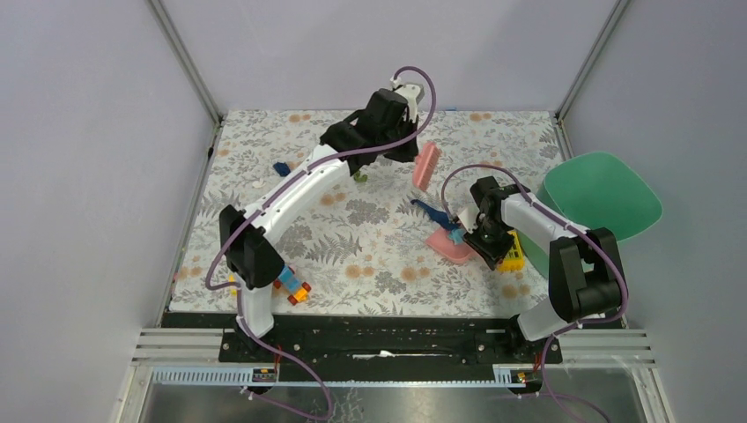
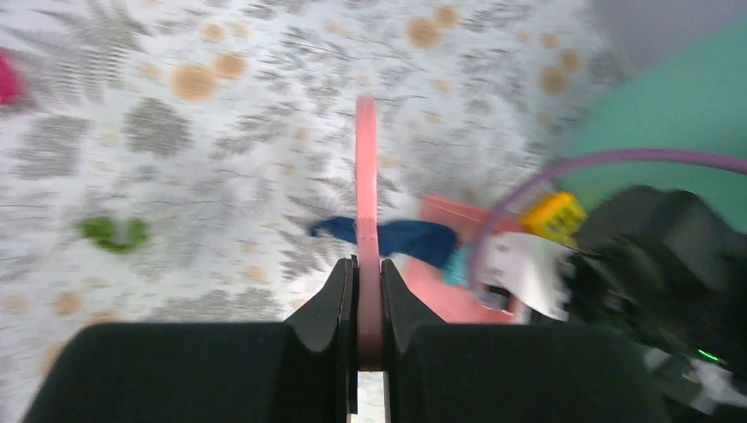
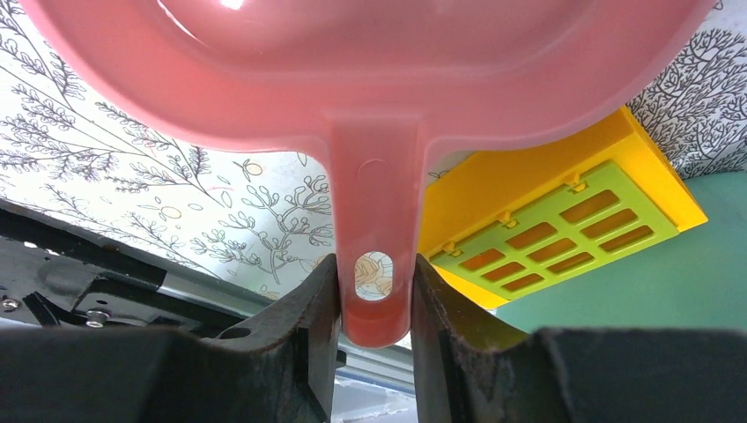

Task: Sweep away the paper scraps from the table

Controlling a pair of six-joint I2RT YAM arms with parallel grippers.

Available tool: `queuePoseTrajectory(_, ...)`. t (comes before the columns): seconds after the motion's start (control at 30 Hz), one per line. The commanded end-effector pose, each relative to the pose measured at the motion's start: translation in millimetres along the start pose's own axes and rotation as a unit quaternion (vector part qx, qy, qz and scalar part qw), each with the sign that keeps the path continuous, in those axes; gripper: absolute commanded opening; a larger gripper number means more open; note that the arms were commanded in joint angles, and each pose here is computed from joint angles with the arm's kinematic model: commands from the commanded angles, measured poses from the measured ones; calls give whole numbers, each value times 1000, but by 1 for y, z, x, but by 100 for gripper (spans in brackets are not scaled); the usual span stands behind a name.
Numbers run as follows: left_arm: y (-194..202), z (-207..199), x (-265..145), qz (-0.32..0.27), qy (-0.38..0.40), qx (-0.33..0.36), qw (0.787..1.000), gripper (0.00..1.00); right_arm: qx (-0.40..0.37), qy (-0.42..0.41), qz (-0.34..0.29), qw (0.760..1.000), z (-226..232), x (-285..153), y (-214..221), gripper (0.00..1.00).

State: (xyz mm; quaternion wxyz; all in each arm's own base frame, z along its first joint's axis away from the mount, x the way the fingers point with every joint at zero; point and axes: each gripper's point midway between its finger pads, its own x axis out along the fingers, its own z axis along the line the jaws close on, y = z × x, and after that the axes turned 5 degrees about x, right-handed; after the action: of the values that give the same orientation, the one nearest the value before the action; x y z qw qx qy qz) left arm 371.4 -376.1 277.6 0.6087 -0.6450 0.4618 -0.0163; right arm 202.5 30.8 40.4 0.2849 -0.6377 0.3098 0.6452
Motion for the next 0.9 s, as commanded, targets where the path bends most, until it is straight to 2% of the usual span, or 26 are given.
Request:
queuePoseTrajectory(0.0, -2, 60, 16, 12, -148, 85, 985, 0, 8, -7, -7, 1000, 5, -2, -2, 0)
queuePoseTrajectory(0.17, 7, 81, 50, 44, -186, 131, 973, 0, 12, -23, -13, 1000, 11, -5, -5, 0)
queuePoseTrajectory(0.37, 16, 63, 95, 59, -113, 158, 979, 0, 17, -24, -2, 1000, 11, -8, -3, 0)
queuePoseTrajectory(0.43, 23, 52, 103, 70, -80, 148, 983, 0, 19, -25, -1, 1000, 11, -9, -3, 0)
queuePoseTrajectory(0.6, 44, 9, 99, 95, 27, 75, 992, 0, 23, -21, -14, 999, 9, -12, -9, 0)
queuePoseTrajectory(0.73, 54, -22, 82, 117, 88, 29, 989, 0, 30, -29, -22, 999, 10, -11, -17, 0)
queuePoseTrajectory(0.87, 48, -47, 58, 120, 138, -16, 983, 0, 34, -33, -28, 998, 10, -7, -23, 0)
